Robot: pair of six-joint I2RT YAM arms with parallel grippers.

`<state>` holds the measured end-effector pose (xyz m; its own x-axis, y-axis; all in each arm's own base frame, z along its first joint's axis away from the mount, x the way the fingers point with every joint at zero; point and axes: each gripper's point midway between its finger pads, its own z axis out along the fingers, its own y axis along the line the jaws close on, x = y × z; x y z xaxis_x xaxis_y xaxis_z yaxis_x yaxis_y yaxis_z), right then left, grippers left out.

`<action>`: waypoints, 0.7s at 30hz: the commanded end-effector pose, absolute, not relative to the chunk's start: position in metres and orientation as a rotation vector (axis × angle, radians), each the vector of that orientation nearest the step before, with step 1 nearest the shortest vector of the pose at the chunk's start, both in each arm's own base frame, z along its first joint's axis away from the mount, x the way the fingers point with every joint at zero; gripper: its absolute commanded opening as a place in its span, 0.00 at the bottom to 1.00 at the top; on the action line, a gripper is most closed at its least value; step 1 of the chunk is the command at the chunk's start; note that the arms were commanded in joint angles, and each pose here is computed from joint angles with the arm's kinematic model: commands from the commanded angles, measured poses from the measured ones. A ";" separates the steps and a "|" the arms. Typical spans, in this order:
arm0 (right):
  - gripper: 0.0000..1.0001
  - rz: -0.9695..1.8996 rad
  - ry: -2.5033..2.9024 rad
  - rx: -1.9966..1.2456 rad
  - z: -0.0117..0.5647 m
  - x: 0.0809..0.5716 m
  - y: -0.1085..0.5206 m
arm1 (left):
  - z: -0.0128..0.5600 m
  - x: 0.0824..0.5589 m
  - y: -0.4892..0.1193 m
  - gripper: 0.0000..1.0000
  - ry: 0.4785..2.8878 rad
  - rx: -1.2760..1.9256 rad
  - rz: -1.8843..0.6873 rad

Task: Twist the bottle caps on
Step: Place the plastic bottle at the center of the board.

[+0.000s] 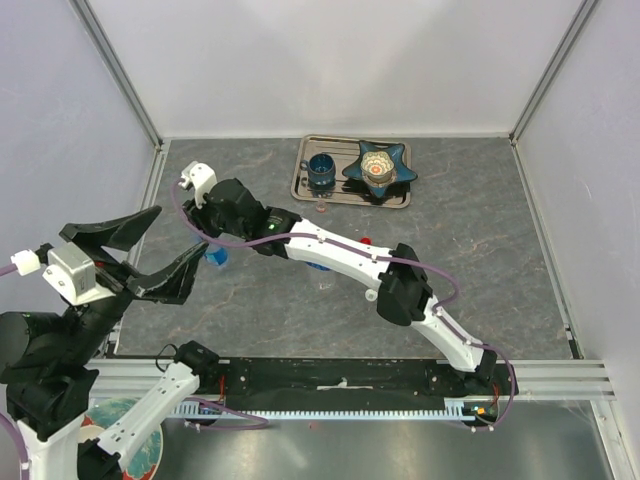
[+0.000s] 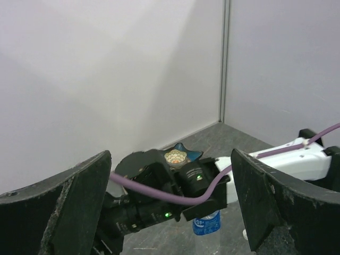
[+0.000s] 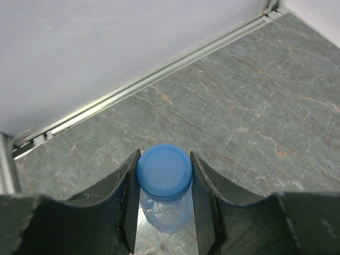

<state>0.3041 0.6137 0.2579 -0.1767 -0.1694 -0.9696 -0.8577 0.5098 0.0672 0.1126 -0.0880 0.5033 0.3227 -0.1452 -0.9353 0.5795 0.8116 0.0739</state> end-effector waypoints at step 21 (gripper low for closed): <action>0.41 0.844 1.616 -0.806 0.239 0.317 0.623 | 0.510 0.108 -0.101 0.99 1.137 0.410 -0.622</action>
<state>0.3283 0.6241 0.2193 -0.1789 -0.0988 -0.9789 -0.8303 0.5490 0.0963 0.1105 -0.0976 0.5041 0.2791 -0.2127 -0.9364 0.6267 0.7792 0.0098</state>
